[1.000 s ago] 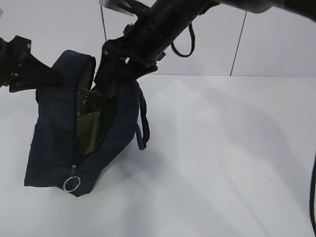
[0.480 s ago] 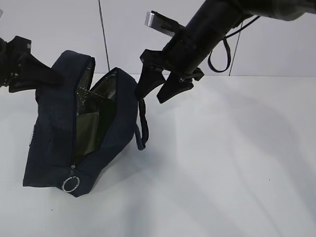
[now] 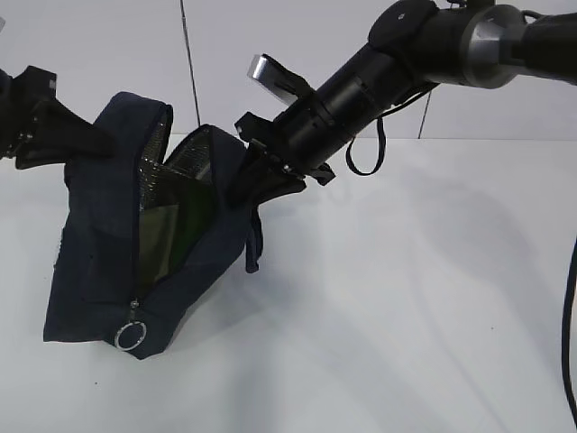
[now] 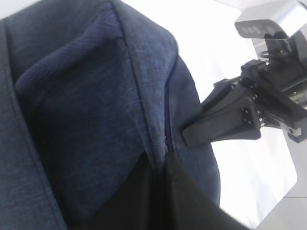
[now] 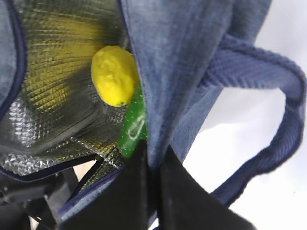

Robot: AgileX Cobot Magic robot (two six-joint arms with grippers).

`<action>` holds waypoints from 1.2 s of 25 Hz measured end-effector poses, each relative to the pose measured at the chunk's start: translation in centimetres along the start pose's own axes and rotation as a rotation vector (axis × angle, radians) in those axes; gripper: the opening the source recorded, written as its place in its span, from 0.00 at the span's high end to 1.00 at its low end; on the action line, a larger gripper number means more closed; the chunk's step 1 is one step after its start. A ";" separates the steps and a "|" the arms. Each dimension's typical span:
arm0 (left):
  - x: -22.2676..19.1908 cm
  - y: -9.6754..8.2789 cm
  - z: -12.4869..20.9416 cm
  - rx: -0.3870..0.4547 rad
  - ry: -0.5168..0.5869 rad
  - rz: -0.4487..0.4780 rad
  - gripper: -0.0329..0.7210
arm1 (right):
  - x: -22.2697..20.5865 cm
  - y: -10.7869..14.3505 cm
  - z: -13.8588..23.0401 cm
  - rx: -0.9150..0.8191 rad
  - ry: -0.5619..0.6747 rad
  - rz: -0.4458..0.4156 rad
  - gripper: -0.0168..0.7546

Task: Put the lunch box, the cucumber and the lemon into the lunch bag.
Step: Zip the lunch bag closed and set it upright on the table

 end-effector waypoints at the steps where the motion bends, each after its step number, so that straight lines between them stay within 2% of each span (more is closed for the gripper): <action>1: 0.0 0.0 0.0 0.000 0.000 0.000 0.95 | 0.0 0.2 -0.1 0.008 -0.006 -0.008 0.85; 2: 0.0 0.0 0.0 -0.001 0.001 -0.001 0.95 | 0.0 0.3 -0.2 0.016 -0.009 -0.014 0.91; 4: 0.0 0.1 0.1 -0.005 0.004 -0.004 0.95 | 0.0 0.5 -0.3 0.019 -0.017 -0.028 0.95; 9: 0.0 0.0 0.3 -0.009 0.014 -0.001 0.95 | 0.5 1.3 -0.6 0.079 -0.035 -0.039 0.95; 17: 0.0 -0.5 0.7 -0.007 0.035 0.029 0.95 | 5.5 6.4 -1.6 0.273 -0.129 -0.020 0.95; 21: -0.4 -2.0 1.4 -0.012 0.070 0.078 0.95 | 5.8 6.1 -1.4 0.267 -0.116 0.005 0.95; 25: -1.3 -3.6 2.4 -0.038 0.105 0.110 0.95 | 6.4 4.6 -0.5 0.280 -0.070 0.117 0.95; 27: -1.6 -4.3 2.6 -0.037 0.107 0.127 0.95 | 7.3 4.5 0.1 0.286 -0.060 0.158 0.95; 30: -2.1 -4.9 2.5 -0.038 0.095 0.131 0.95 | 8.7 5.1 1.3 0.271 -0.066 0.168 0.95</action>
Point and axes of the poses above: a point on each arm's last joint axis where the gripper is mounted, x pointing back along that axis away from the gripper, y along the wrist's bending axis when the last joint is at zero, z = x × y, the point moved 10 cm from there along -x, pointing out along that axis toward the gripper
